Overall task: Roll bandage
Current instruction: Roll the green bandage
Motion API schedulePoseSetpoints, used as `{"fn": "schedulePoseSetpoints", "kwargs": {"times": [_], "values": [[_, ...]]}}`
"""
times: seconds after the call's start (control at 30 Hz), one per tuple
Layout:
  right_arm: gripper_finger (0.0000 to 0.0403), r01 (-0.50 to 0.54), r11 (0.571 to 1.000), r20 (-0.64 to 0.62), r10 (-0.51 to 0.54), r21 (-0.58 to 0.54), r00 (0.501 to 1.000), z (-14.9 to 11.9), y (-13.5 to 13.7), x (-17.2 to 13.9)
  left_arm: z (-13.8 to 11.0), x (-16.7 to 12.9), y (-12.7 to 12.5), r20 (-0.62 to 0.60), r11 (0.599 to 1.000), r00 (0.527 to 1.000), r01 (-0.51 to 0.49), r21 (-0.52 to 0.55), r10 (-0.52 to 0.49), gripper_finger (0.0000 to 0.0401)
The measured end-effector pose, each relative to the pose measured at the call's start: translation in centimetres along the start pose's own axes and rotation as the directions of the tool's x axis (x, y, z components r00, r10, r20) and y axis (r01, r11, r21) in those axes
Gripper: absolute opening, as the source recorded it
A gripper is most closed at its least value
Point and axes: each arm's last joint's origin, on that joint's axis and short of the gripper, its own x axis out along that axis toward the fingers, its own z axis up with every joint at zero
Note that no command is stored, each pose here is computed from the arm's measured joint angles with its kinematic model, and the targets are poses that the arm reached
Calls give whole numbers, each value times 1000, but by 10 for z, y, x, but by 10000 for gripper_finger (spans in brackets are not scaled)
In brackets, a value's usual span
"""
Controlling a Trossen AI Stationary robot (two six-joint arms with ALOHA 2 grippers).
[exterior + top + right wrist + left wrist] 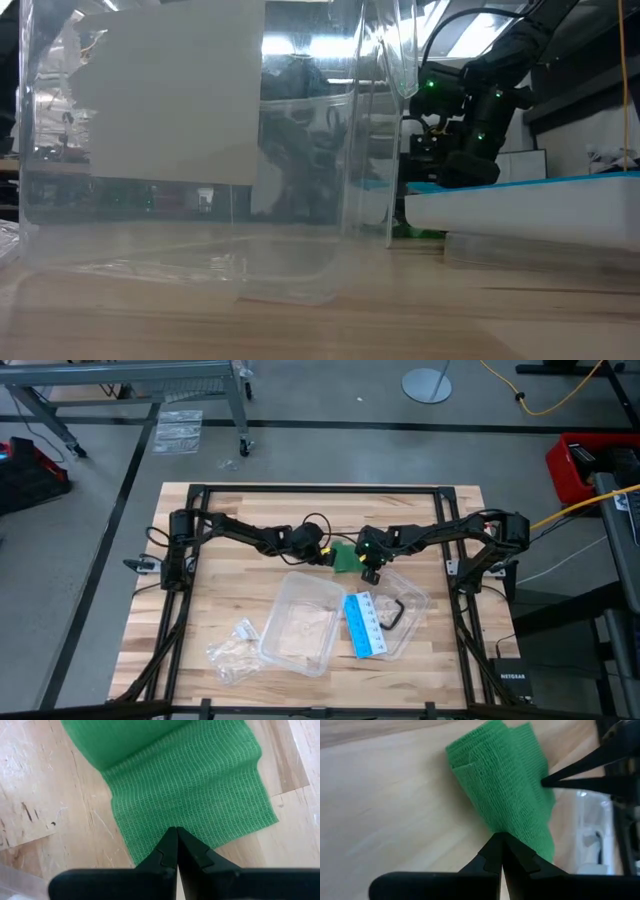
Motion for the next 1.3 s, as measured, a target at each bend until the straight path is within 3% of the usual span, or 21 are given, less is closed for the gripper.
{"fn": "schedulePoseSetpoints", "kwargs": {"times": [0.17,0.4,0.6,0.83,0.93,1.07,1.2,1.3], "values": [[7,0,1000,1,0,0,1000,0,0,0,8,0,-9,44,997,996,73,27,-74,1],[7,0,1000,0,0,0,1000,0,0,0,27,-2,-12,91,994,991,88,66,-94,1],[7,42,999,8,-42,1,999,-1,-1,-6,39,-5,-16,55,985,987,146,95,-152,1],[7,88,996,86,-88,5,992,3,-2,-26,47,-11,-24,53,952,978,184,246,-202,1],[7,85,996,122,-85,6,989,5,-2,-33,50,-16,-30,68,894,966,202,399,-248,1],[7,80,997,139,-79,2,987,6,-1,-37,51,-19,-36,31,738,947,227,635,-318,1],[7,64,998,147,-63,-3,987,7,-1,-38,51,-22,-42,25,632,929,231,740,-369,1],[7,67,998,142,-63,-21,988,7,-1,-38,53,-23,-46,25,586,929,212,782,-369,2]]}}
